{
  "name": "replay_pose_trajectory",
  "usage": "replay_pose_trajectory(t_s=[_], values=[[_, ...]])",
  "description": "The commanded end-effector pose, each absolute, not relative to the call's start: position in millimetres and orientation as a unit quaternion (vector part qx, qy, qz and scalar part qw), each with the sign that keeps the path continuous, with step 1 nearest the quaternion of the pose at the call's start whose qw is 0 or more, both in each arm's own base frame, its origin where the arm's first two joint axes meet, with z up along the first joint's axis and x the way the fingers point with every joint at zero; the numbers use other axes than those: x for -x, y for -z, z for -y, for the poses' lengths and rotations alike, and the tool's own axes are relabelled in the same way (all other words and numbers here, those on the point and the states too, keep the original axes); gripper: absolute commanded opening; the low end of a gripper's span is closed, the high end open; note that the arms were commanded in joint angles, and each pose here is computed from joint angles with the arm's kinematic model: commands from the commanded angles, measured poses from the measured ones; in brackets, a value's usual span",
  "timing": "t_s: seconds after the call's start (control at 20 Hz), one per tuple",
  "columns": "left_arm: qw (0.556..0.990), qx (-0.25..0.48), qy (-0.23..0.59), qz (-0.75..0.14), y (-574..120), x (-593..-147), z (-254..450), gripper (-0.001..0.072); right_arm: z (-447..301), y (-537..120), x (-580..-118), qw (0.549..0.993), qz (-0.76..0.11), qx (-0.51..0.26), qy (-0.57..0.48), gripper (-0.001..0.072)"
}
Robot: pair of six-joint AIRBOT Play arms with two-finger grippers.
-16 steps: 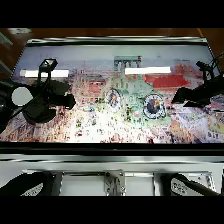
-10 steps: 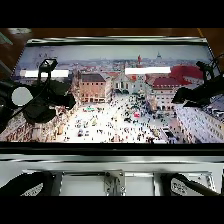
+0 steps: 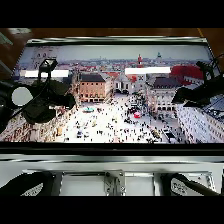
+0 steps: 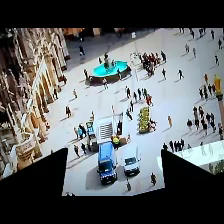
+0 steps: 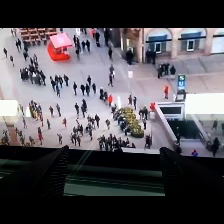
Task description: Fold the shirts.
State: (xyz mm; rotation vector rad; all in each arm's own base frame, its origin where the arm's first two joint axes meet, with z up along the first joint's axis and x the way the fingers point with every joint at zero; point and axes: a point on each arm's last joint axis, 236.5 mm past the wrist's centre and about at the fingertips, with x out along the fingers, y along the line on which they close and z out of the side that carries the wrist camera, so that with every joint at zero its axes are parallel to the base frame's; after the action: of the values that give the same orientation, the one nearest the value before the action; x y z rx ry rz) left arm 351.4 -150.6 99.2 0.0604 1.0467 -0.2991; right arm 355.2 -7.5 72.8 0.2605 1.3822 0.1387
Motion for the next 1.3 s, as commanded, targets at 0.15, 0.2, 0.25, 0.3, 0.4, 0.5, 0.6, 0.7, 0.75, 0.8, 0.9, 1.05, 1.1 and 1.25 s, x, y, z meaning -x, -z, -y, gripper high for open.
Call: replay_pose_trajectory(t_s=[0.15, 0.2, 0.25, 0.3, 0.4, 0.5, 0.6, 0.7, 0.75, 0.8, 0.9, 1.05, 1.1, 1.25], values=[[0.871, -0.02, 0.148, -0.467, -103, -370, 159, 0.0714, 5, -75, -363, 0.77, -0.622, -0.125, -0.067, 0.0685], [0.87, -0.021, 0.148, -0.47, -101, -370, 159, 0.0714, 5, -75, -363, 0.77, -0.622, -0.125, -0.067, 0.0685], [0.869, -0.021, 0.147, -0.471, -99, -371, 159, 0.0713, 6, -74, -363, 0.77, -0.623, -0.123, -0.065, 0.0685], [0.869, -0.021, 0.146, -0.472, -98, -372, 158, 0.0713, 8, -74, -362, 0.77, -0.624, -0.118, -0.064, 0.0685], [0.873, -0.019, 0.146, -0.466, -97, -378, 160, 0.0709, 12, -72, -362, 0.77, -0.626, -0.112, -0.058, 0.0685], [0.884, -0.03, 0.139, -0.445, -95, -396, 158, 0.0499, 12, -72, -363, 0.773, -0.623, -0.095, -0.072, 0.0685], [0.889, -0.028, 0.078, -0.449, -85, -423, 116, 0.0542, 12, -66, -365, 0.77, -0.627, -0.083, -0.083, 0.0685], [0.869, 0.015, -0.002, -0.495, -67, -440, 52, 0.0614, 9, -57, -368, 0.763, -0.634, -0.092, -0.089, 0.0684], [0.854, 0.033, -0.041, -0.518, -58, -443, 16, 0.0616, 8, -52, -369, 0.758, -0.638, -0.095, -0.091, 0.0684], [0.838, 0.06, -0.084, -0.536, -51, -444, -22, 0.0616, 6, -47, -370, 0.753, -0.643, -0.099, -0.096, 0.0684], [0.804, 0.159, -0.168, -0.548, -35, -441, -82, 0.0616, 4, -37, -372, 0.744, -0.652, -0.105, -0.102, 0.0684], [0.765, 0.243, -0.198, -0.563, 1, -435, -123, 0.0616, -5, -32, -379, 0.743, -0.647, -0.122, -0.117, 0.0682], [0.752, 0.25, -0.206, -0.574, 17, -432, -132, 0.0616, -16, -38, -386, 0.75, -0.632, -0.14, -0.134, 0.0683], [0.735, 0.256, -0.209, -0.593, 60, -439, -136, 0.0618, -37, -51, -401, 0.765, -0.598, -0.171, -0.167, 0.0683]])
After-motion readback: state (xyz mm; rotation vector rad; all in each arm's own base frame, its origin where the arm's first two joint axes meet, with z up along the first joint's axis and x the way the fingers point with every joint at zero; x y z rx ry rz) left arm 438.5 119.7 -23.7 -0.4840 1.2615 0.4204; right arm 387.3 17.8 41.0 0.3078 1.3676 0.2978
